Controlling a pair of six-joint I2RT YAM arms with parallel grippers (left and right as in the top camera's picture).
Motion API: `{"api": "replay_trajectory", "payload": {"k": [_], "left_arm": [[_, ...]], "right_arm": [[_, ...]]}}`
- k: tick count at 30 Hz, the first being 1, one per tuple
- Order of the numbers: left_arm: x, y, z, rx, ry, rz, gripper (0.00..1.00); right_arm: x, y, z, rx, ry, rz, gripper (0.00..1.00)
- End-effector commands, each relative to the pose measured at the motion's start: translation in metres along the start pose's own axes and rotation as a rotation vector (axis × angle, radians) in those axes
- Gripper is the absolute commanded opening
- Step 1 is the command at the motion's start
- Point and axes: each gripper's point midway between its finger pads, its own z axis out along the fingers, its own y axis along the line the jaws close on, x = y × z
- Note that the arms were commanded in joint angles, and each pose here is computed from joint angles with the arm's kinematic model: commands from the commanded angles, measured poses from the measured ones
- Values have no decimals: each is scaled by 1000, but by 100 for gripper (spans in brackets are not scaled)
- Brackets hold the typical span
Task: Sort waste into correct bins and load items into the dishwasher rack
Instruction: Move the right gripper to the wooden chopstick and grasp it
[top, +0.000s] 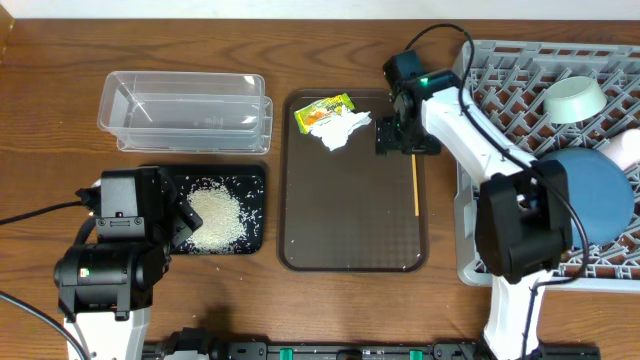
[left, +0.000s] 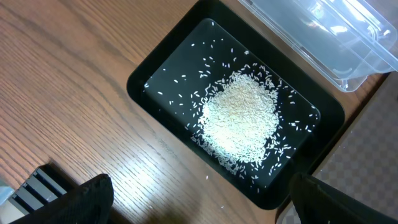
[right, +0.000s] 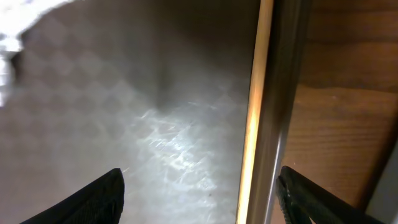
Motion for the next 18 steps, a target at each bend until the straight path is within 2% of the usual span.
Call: {"api": "replay_trajectory", "payload": {"k": [1, 18], "left_arm": [[-4, 2, -3, -6, -16, -5, 93], [-4, 2, -3, -6, -15, -5, 93]], "right_arm": [[5, -4, 18, 43, 34, -19, 77], [14, -6, 35, 54, 71, -10, 76]]}}
